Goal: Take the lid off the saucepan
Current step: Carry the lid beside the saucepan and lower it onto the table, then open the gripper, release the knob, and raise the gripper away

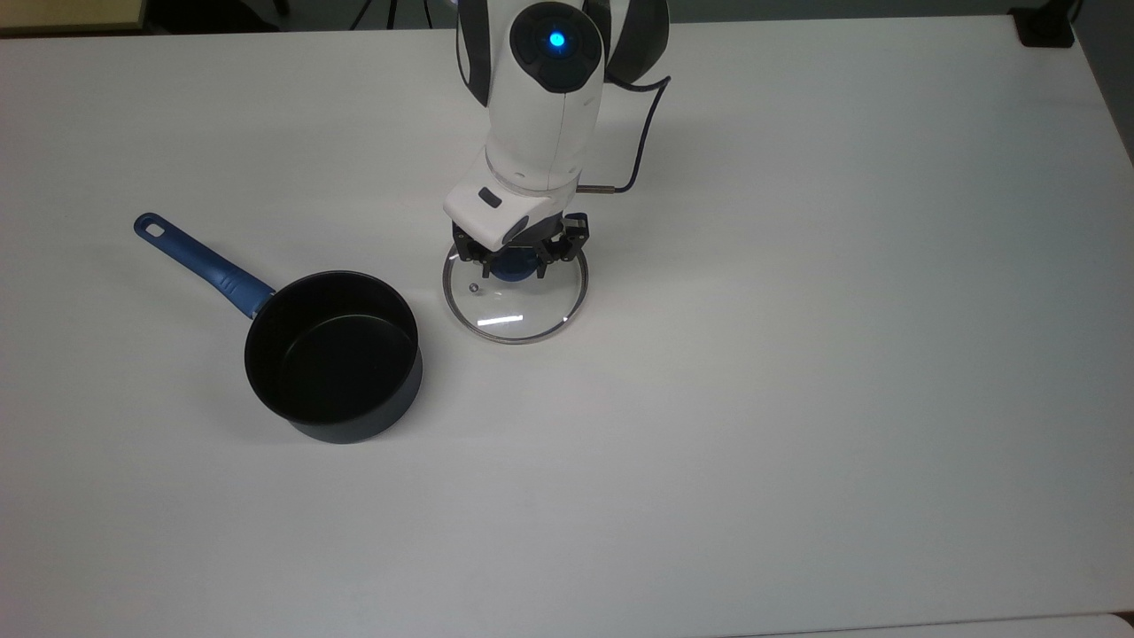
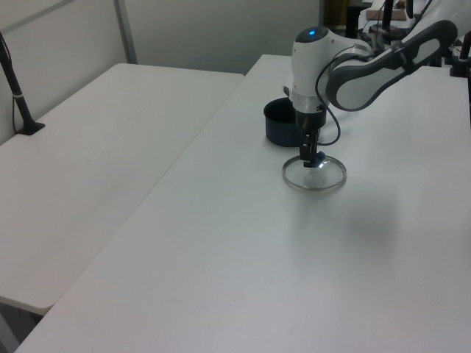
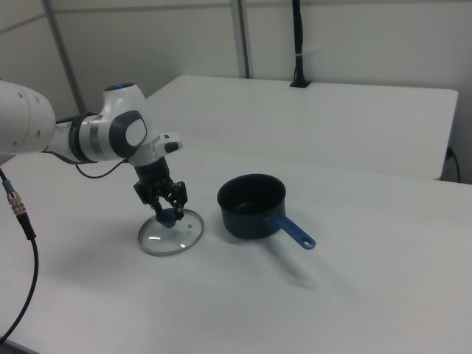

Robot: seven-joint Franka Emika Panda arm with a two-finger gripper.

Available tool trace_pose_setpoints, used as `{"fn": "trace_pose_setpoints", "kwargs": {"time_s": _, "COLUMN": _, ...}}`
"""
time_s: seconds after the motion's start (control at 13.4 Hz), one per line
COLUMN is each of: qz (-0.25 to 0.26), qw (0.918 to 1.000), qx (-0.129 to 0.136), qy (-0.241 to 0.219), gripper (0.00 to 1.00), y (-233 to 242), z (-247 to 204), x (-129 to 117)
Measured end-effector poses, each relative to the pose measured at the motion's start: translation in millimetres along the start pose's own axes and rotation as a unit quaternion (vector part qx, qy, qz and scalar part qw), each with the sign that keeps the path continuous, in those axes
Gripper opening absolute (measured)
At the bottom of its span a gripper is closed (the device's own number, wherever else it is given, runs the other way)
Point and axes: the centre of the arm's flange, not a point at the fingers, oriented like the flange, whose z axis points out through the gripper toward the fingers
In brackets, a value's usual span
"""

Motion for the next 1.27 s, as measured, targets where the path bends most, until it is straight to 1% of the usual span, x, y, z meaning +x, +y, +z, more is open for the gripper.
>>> {"fn": "trace_pose_setpoints", "kwargs": {"time_s": 0.15, "qz": -0.001, "qw": 1.0, "qx": 0.0, "qy": -0.008, "gripper": 0.73, "y": -1.7, "z": 11.5, "x": 0.2}}
{"fn": "trace_pose_setpoints", "kwargs": {"time_s": 0.3, "qz": 0.001, "qw": 1.0, "qx": 0.0, "qy": -0.009, "gripper": 0.99, "y": -1.7, "z": 12.9, "x": 1.0}}
{"fn": "trace_pose_setpoints", "kwargs": {"time_s": 0.45, "qz": 0.013, "qw": 0.9998, "qx": -0.003, "qy": -0.012, "gripper": 1.0, "y": 6.3, "z": -7.6, "x": 3.2}}
{"fn": "trace_pose_setpoints", "kwargs": {"time_s": 0.6, "qz": 0.025, "qw": 0.9996, "qx": -0.008, "qy": -0.01, "gripper": 1.0, "y": 21.1, "z": -45.8, "x": 1.8}}
{"fn": "trace_pose_setpoints", "kwargs": {"time_s": 0.75, "qz": 0.041, "qw": 0.9991, "qx": -0.011, "qy": -0.005, "gripper": 1.0, "y": 39.8, "z": -81.5, "x": -7.0}}
{"fn": "trace_pose_setpoints", "kwargs": {"time_s": 0.9, "qz": 0.07, "qw": 0.9976, "qx": 0.0, "qy": -0.001, "gripper": 1.0, "y": 67.9, "z": -124.8, "x": -23.9}}
{"fn": "trace_pose_setpoints", "kwargs": {"time_s": 0.97, "qz": 0.076, "qw": 0.9971, "qx": 0.006, "qy": -0.001, "gripper": 1.0, "y": 85.0, "z": -148.5, "x": -36.7}}
{"fn": "trace_pose_setpoints", "kwargs": {"time_s": 1.04, "qz": 0.074, "qw": 0.9971, "qx": 0.017, "qy": 0.0, "gripper": 1.0, "y": 101.7, "z": -170.1, "x": -50.6}}
{"fn": "trace_pose_setpoints", "kwargs": {"time_s": 1.12, "qz": 0.068, "qw": 0.997, "qx": 0.035, "qy": 0.001, "gripper": 1.0, "y": 115.7, "z": -186.5, "x": -63.1}}
{"fn": "trace_pose_setpoints", "kwargs": {"time_s": 1.19, "qz": 0.066, "qw": 0.9967, "qx": 0.046, "qy": 0.001, "gripper": 1.0, "y": 124.3, "z": -193.8, "x": -70.1}}
{"fn": "trace_pose_setpoints", "kwargs": {"time_s": 1.27, "qz": 0.067, "qw": 0.9965, "qx": 0.049, "qy": 0.0, "gripper": 1.0, "y": 128.5, "z": -194.0, "x": -72.2}}
